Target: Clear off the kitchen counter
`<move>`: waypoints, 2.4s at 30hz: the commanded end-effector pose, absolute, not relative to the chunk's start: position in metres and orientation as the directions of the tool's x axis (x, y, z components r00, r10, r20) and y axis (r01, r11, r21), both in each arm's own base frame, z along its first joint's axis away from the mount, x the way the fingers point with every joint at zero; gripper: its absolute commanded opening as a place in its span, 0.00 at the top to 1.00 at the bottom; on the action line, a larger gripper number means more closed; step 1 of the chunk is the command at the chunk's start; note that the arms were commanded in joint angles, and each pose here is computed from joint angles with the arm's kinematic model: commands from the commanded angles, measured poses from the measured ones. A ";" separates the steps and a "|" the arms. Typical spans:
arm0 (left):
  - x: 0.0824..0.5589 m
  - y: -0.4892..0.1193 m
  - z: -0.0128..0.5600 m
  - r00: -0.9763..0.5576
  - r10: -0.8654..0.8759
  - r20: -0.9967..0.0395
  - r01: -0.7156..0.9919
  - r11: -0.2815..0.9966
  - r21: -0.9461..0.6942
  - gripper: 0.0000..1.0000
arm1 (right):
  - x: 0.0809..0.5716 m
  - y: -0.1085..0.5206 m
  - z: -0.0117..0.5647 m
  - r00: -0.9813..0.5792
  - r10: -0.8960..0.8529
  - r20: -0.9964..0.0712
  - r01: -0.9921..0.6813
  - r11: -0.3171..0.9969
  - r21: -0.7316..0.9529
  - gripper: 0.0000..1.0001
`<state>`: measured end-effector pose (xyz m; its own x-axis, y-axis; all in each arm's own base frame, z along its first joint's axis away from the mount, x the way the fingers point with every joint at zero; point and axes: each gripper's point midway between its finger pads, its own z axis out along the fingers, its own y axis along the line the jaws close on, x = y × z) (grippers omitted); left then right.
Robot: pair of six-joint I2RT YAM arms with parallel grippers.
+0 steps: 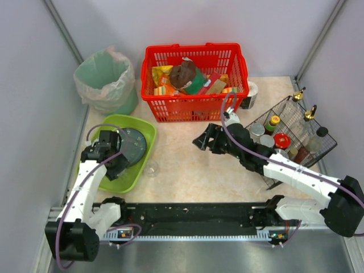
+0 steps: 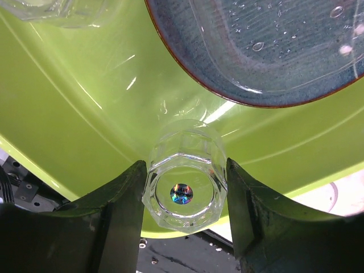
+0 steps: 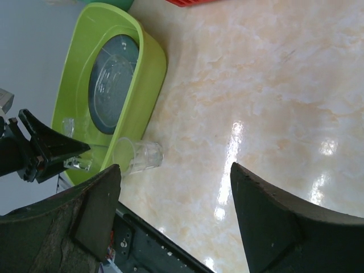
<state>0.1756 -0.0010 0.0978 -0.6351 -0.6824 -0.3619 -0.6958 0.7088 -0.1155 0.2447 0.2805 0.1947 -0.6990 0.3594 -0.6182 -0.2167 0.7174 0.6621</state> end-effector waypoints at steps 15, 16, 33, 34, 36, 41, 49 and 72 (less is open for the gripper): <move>0.181 -0.031 0.087 -0.677 -0.667 -0.312 -0.645 0.741 -0.185 0.29 | 0.217 0.375 0.174 -0.712 -0.127 -0.691 -0.630 0.550 0.548 0.23; 0.182 -0.029 0.091 -0.673 -0.663 -0.329 -0.644 0.743 -0.180 0.24 | 0.214 0.382 0.172 -0.697 -0.151 -0.701 -0.646 0.555 0.523 0.23; 0.189 -0.003 0.205 -0.551 -0.547 -0.630 -0.509 0.819 -0.266 0.05 | 0.212 0.462 0.108 -0.711 -0.246 -0.658 -0.626 0.649 0.434 0.40; 0.190 -0.005 0.211 -0.540 -0.544 -0.642 -0.493 0.823 -0.281 0.05 | 0.214 0.463 0.102 -0.716 -0.248 -0.653 -0.619 0.657 0.429 0.41; 0.191 -0.008 0.221 -0.525 -0.543 -0.655 -0.468 0.827 -0.310 0.04 | 0.218 0.468 0.097 -0.713 -0.250 -0.655 -0.619 0.662 0.422 0.47; 0.193 -0.017 0.237 -0.533 -0.519 -0.668 -0.397 0.851 -0.344 0.04 | 0.225 0.477 0.093 -0.704 -0.244 -0.666 -0.623 0.664 0.414 0.61; 0.196 -0.023 0.245 -0.545 -0.490 -0.680 -0.343 0.871 -0.353 0.02 | 0.222 0.471 0.080 -0.720 -0.268 -0.640 -0.611 0.683 0.401 0.67; 0.198 -0.096 0.292 -0.616 -0.452 -0.645 0.031 0.805 -0.593 0.02 | 0.213 0.423 0.147 -0.726 -0.135 -0.675 -0.558 0.688 0.463 1.00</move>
